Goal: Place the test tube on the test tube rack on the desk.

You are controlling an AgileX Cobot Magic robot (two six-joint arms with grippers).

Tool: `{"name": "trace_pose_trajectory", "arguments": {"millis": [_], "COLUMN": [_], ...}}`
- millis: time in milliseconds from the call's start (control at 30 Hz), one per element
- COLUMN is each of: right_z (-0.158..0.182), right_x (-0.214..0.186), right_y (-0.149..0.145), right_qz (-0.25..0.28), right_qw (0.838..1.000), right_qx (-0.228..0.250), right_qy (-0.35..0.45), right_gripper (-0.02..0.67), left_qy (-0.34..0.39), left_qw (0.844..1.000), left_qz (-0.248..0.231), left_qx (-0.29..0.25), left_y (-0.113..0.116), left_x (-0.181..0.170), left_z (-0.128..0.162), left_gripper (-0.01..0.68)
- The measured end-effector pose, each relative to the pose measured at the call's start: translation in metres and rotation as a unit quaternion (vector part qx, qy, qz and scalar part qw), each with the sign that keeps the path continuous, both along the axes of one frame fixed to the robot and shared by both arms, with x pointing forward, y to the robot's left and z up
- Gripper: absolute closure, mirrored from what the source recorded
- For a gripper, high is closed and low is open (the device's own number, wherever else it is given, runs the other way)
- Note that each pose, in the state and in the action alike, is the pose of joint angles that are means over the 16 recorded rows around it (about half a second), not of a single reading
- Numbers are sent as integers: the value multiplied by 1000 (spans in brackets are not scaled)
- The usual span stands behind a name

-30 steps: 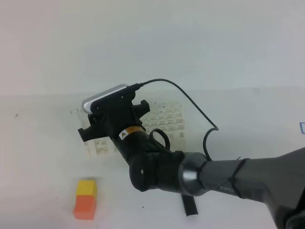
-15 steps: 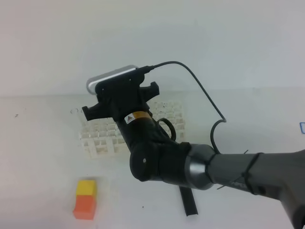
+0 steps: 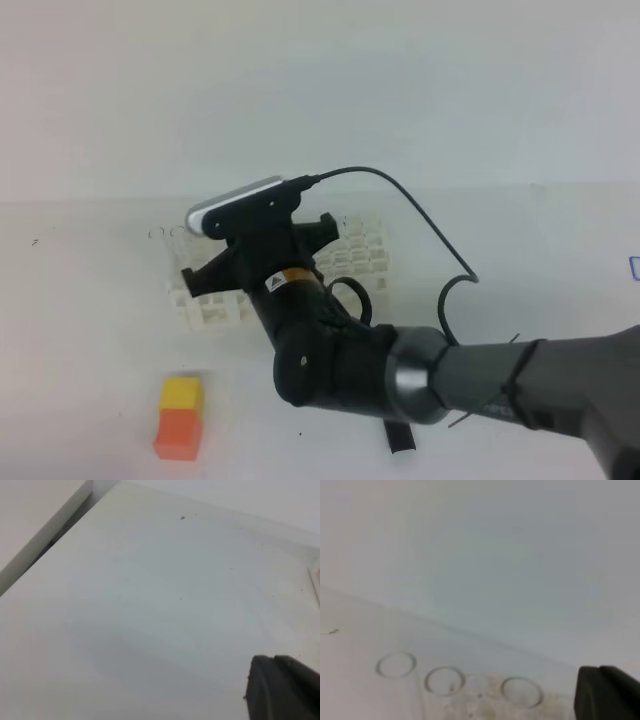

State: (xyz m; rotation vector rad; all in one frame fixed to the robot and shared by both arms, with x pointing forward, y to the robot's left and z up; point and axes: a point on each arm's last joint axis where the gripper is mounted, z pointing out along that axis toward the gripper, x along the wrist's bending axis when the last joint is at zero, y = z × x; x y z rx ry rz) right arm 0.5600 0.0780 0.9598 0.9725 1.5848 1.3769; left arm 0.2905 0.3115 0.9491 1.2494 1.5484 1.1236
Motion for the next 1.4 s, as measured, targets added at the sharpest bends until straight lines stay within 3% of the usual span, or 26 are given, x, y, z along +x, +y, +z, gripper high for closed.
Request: {"name": "trace_pose_trajectory", "arguments": {"millis": [333, 633, 867, 1100, 1267, 1400], "right_z": [-4, 20, 88, 189, 245, 266], "right_x": [-12, -14, -23, -54, -87, -112], "right_y": [9, 4, -9, -33, -54, -73], "right_qz": [21, -3, -14, 31, 100, 151], "right_qw": [1000, 999, 988, 958, 926, 905], "right_qx": [-12, -26, -13, 7, -29, -83], "right_qy": [13, -47, -151, -287, -363, -388], "right_gripper": [650, 650, 650, 650, 650, 650], "left_qy": [-1, 0, 0, -1, -1, -1], "left_qw": [1000, 1000, 1000, 1000, 1000, 1000], "left_qz": [0, 0, 0, 0, 0, 0], "left_qx": [0, 0, 0, 0, 0, 0], "left_y": [0, 0, 0, 0, 0, 0], "left_x": [0, 0, 0, 0, 0, 0], "left_z": [0, 0, 0, 0, 0, 0], "left_gripper": [673, 673, 673, 673, 673, 673]}}
